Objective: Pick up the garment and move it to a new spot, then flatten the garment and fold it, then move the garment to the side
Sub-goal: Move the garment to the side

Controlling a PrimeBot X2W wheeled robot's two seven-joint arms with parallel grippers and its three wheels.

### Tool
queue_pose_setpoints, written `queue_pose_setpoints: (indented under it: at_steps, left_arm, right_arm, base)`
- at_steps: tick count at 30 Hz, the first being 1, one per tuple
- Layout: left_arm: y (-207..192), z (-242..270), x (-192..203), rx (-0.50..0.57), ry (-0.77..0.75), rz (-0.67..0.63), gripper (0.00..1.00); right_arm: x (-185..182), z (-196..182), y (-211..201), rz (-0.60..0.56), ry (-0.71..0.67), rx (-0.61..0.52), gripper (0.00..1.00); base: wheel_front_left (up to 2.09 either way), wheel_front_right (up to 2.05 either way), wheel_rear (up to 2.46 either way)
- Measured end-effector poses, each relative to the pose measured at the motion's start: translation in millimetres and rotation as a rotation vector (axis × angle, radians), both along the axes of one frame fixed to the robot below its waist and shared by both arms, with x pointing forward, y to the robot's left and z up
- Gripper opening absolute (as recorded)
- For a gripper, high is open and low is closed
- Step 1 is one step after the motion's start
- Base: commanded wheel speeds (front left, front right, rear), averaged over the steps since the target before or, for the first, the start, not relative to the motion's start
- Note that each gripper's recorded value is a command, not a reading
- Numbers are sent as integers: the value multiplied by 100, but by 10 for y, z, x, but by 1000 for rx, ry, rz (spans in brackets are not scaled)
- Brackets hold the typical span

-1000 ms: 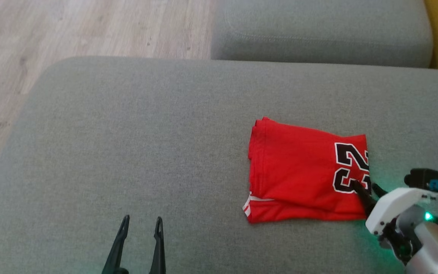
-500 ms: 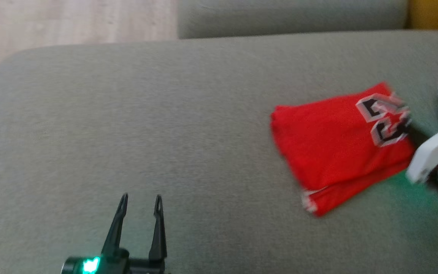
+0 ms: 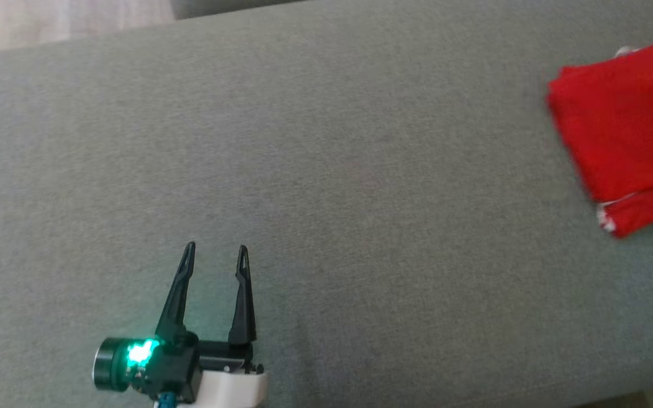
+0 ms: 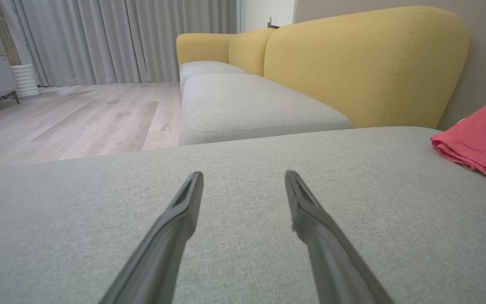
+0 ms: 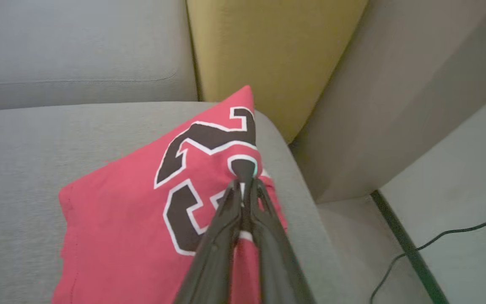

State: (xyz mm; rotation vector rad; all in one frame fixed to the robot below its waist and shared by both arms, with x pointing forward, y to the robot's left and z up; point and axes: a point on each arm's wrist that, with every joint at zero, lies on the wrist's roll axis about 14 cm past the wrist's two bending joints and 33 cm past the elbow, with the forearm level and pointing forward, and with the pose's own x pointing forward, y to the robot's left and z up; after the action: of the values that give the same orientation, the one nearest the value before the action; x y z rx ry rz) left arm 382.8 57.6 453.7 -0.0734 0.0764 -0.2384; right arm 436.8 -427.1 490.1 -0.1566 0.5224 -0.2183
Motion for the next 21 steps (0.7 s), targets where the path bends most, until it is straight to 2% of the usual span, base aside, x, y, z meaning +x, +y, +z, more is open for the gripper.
queue_pose_setpoints:
  at_steps: [1,4,7,10,14,15,19,21]
  left_arm:
    - [-19,-7,18,0,0,-5,100]
    - [-27,16,30,4,-9,-9,100]
    - [-5,103,-8,8,-33,-4,100]
    - [37,178,-118,15,-50,2,100]
    - [161,280,-327,37,-76,38,100]
    - [161,280,-327,37,-76,38,100]
    - [293,343,-518,53,-97,77,100]
    - [370,352,-590,53,-101,97,100]
  right_arm:
    - [-23,25,-55,-11,-3,-11,100]
    - [-71,35,-52,-6,-19,-28,100]
    - [-112,-35,145,31,-59,-7,100]
    - [-262,-321,584,89,-76,80,100]
    - [-646,-751,1313,177,-86,216,100]
    - [-646,-751,1313,177,-86,216,100]
    - [-938,-865,1910,241,-178,323,100]
    - [-995,-798,2185,314,-216,326,100]
  base:
    - [0,0,0]
    - [0,0,0]
    - [0,0,0]
    - [0,0,0]
    - [0,0,0]
    - [0,0,0]
    - [0,0,0]
    - [0,0,0]
